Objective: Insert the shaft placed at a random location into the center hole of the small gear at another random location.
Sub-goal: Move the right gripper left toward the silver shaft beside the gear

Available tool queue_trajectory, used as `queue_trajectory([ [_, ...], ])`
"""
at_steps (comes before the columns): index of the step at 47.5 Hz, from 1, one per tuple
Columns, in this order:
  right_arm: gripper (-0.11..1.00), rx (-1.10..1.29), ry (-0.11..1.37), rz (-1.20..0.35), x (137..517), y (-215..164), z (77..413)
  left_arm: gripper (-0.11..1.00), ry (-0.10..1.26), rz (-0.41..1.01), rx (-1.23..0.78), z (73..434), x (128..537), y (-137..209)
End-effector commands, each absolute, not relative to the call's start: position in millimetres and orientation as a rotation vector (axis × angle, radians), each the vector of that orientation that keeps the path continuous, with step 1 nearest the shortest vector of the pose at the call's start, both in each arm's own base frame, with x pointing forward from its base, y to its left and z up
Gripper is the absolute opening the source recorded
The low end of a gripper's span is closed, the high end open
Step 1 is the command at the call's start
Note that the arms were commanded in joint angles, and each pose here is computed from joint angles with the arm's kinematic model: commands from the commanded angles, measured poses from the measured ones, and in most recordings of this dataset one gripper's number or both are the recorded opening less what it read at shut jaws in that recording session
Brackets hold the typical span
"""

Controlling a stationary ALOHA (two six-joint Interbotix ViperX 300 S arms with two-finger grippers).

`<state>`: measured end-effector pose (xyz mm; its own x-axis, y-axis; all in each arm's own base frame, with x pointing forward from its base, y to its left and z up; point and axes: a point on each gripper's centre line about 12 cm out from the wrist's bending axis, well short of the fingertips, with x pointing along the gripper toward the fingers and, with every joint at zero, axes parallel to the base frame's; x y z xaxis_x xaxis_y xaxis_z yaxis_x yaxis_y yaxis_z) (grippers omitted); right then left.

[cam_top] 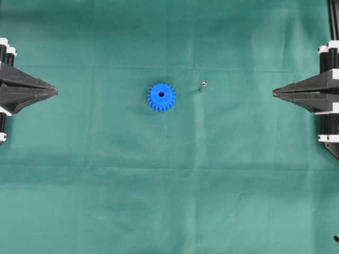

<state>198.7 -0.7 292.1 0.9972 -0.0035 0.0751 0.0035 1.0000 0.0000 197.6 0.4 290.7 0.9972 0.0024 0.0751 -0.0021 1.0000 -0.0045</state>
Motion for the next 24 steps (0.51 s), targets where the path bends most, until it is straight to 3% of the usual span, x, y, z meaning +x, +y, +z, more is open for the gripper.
queue_trajectory([
  [1,0.0,-0.003,-0.107,-0.005,200.8,-1.0,304.1,-0.01,-0.109,0.006,-0.025,301.0,199.3,0.8],
  [11,0.0,-0.012,-0.067,-0.035,209.8,-7.1,295.7,-0.01,-0.117,0.006,-0.025,302.1,197.9,0.8],
  [24,0.01,0.012,0.055,-0.12,240.2,-28.7,252.7,-0.01,-0.113,0.008,-0.027,300.8,197.8,1.2],
])
